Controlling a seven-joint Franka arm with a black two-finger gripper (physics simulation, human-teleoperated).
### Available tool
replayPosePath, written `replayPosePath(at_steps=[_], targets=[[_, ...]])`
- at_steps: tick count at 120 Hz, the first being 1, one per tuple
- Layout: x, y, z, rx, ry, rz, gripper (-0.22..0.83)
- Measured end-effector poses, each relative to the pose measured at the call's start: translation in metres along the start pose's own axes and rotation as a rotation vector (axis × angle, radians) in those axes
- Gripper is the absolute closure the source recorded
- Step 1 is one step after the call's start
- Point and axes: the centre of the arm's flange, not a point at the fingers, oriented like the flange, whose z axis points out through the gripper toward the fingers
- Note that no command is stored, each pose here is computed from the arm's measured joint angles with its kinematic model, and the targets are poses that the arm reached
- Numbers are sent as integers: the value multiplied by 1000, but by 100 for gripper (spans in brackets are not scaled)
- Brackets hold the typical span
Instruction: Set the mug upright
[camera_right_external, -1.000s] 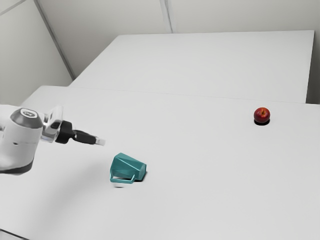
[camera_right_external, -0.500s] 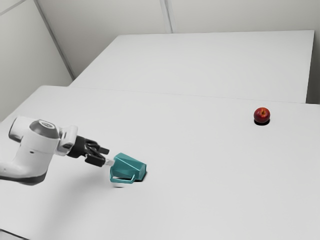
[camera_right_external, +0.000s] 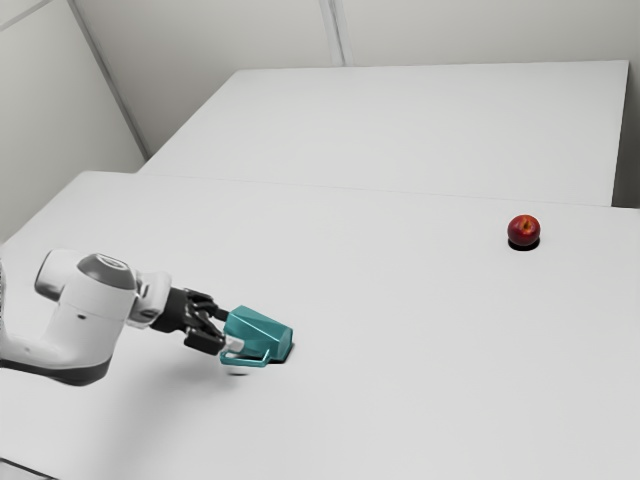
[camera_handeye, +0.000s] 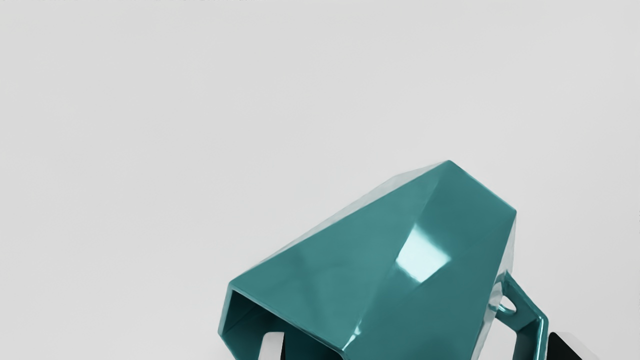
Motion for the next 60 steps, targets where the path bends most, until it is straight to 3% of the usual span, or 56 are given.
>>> replayPosePath(at_steps=[60], targets=[[4, 15, 28, -11, 11, 14, 8]])
